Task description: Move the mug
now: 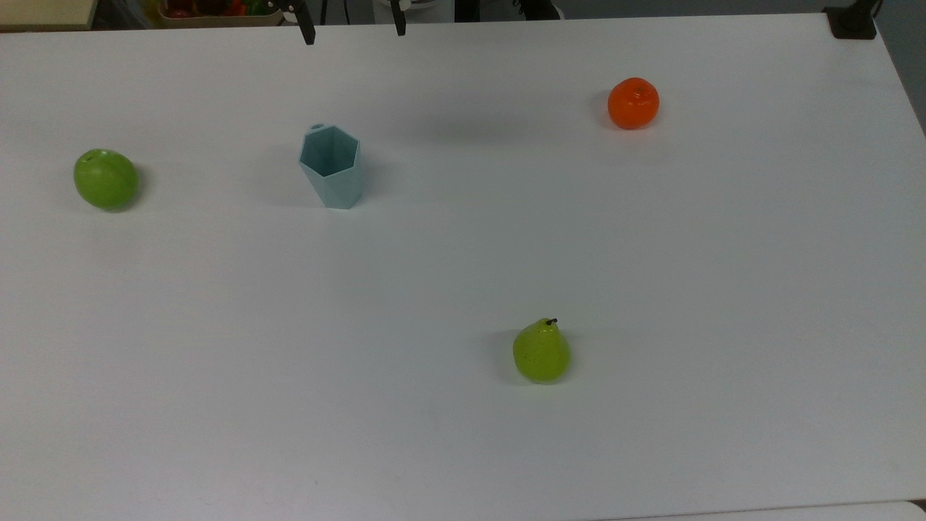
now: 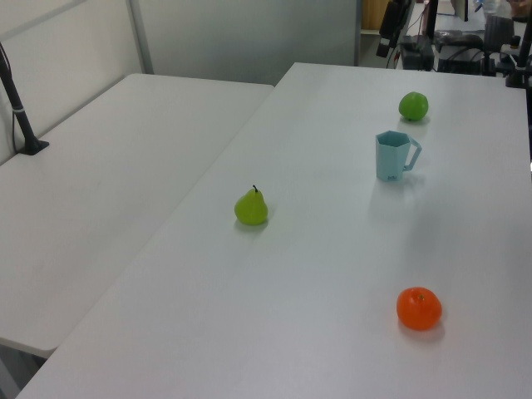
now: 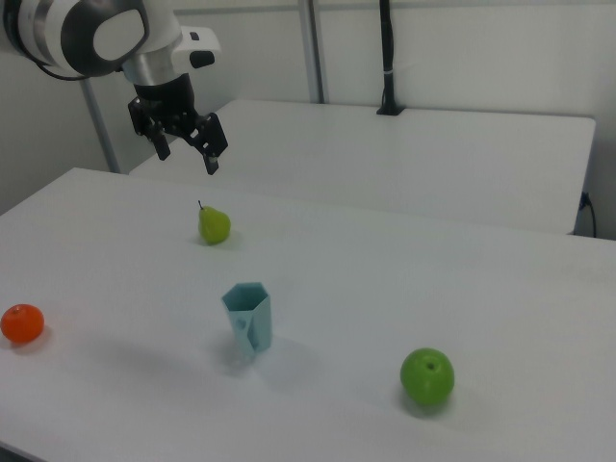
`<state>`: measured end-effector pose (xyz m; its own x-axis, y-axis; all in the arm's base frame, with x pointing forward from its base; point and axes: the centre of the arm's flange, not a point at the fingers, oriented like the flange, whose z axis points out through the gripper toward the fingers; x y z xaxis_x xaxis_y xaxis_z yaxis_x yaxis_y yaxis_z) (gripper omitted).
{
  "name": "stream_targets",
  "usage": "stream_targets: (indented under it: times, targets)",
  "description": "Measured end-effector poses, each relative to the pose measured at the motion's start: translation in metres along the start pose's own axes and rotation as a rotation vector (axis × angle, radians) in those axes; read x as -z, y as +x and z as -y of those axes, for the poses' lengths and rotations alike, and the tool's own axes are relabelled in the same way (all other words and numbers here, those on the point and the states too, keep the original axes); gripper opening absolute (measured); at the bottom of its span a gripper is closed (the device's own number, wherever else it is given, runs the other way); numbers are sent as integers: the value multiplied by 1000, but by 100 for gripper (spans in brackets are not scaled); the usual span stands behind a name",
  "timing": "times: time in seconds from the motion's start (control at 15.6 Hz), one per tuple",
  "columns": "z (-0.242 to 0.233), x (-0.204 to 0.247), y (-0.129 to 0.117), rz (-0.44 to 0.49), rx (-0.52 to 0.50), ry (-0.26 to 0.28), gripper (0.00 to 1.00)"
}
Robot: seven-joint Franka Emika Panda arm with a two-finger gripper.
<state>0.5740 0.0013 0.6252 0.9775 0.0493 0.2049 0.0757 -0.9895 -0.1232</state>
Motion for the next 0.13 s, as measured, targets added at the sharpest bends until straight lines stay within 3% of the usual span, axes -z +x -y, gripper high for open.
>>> stream_targets:
  times: [0.13]
  targets:
    - [1,0,0,0,0,0,100]
